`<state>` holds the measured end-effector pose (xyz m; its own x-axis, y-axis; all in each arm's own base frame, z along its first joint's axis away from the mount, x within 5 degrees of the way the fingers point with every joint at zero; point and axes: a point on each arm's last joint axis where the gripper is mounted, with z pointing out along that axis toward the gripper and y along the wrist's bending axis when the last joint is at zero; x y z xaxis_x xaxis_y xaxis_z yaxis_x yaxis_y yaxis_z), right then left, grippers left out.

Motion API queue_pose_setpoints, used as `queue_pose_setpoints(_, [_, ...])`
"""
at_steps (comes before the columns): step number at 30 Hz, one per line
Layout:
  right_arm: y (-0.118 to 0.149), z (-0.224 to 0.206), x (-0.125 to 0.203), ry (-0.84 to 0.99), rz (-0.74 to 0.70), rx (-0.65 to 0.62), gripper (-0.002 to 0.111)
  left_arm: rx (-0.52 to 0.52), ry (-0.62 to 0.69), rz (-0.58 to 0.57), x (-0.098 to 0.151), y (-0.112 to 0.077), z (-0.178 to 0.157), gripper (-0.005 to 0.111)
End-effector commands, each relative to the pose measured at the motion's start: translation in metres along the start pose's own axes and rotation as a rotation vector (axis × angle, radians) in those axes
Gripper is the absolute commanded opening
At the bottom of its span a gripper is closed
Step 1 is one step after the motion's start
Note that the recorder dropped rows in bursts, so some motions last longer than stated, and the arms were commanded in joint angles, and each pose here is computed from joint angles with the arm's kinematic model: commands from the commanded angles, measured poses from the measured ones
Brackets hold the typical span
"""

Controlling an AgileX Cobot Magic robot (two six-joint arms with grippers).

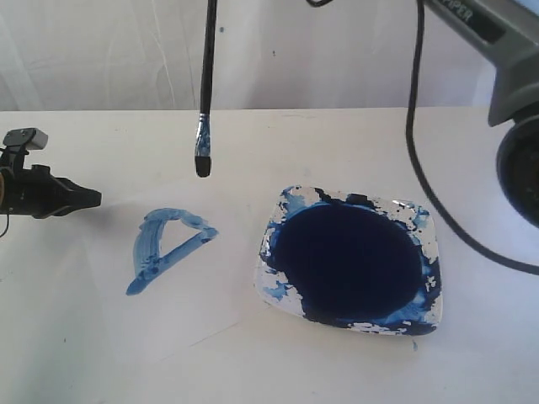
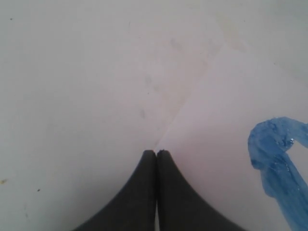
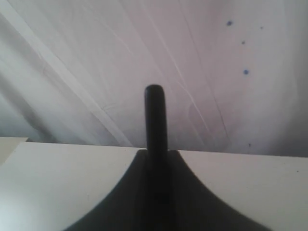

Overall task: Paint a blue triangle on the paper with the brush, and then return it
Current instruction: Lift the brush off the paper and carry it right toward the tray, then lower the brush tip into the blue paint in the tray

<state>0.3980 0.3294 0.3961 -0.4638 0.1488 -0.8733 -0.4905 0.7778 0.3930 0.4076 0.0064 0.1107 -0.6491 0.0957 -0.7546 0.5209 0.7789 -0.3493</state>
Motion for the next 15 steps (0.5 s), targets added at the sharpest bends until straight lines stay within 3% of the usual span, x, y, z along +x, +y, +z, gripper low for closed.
queue_pose_setpoints(1, [-0.004,-0.026,-0.023,-0.012,-0.021,0.022,0.0,-0.006,-0.003,-0.007,0.001,0.001,-0.001,0.0])
queue_pose_setpoints(5, [-0.009,-0.042,-0.031,-0.015,-0.016,0.038,0.0,-0.006,-0.003,-0.007,0.001,0.001,-0.001,0.0])
queue_pose_setpoints(11, [-0.016,-0.073,-0.011,0.07,-0.047,0.067,0.0,-0.006,-0.003,-0.007,0.001,0.001,-0.001,0.0])
queue_pose_setpoints(15, [-0.039,-0.089,0.01,0.099,-0.027,0.113,0.0,-0.006,-0.003,-0.007,0.001,0.001,-0.001,0.0])
